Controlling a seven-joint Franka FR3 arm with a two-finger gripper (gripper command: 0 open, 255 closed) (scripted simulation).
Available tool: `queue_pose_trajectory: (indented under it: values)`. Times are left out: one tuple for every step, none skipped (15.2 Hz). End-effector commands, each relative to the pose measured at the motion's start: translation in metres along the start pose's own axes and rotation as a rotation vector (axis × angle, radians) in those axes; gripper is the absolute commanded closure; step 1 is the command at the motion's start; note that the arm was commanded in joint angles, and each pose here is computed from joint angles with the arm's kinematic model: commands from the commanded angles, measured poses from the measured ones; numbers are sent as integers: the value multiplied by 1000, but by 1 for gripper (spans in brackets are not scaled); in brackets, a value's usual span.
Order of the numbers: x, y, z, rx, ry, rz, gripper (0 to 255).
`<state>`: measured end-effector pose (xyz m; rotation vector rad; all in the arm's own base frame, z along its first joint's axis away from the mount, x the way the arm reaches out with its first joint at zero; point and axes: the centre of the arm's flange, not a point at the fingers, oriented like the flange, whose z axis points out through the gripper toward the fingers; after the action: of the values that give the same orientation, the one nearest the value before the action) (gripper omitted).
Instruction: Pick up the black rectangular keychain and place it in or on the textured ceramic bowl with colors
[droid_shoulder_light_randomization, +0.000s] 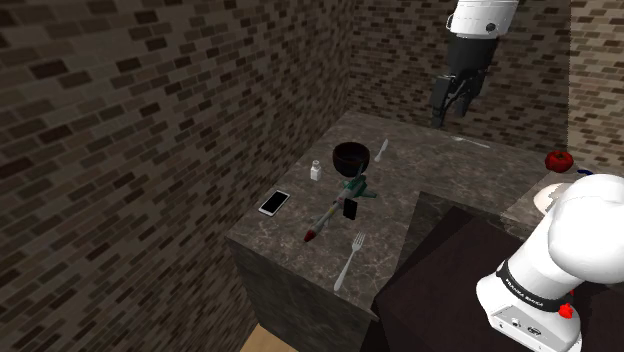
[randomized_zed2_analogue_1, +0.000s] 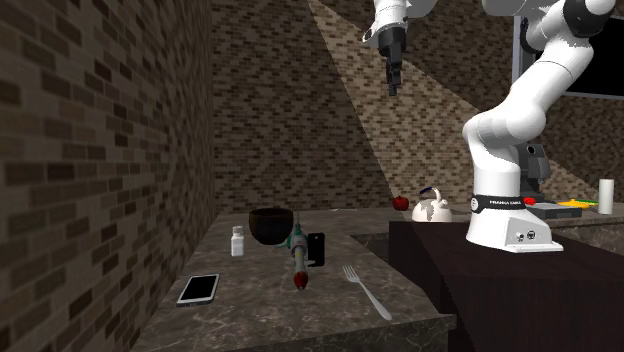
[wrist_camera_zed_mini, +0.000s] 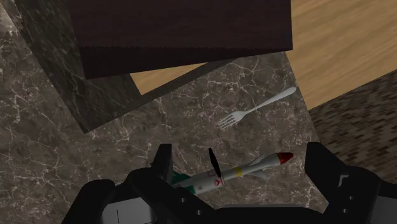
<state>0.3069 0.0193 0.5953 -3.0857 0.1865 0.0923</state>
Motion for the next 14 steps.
queue_pose_trajectory:
  values:
    - [0, 0, 0, 0, 0, 0, 0]
    - [4, 1, 12, -1, 7, -14, 0]
    - [9, 2, 24, -1, 13, -28, 0]
    - [13, 3, 36, -2, 20, -42, 0]
    - [18, 4, 48, -3, 26, -56, 0]
    - [23, 5, 60, -4, 33, -70, 0]
    - [28, 6, 71, -4, 40, -83, 0]
    - [33, 7, 83, -5, 46, -97, 0]
    - [38, 8, 95, -6, 53, -111, 0]
    - [43, 8, 107, -7, 60, -125, 0]
    - [48, 9, 118, -7, 66, -139, 0]
    - [53, 10, 130, -8, 73, -153, 0]
    - [59, 10, 141, -9, 79, -167, 0]
    - [64, 11, 153, -10, 86, -181, 0]
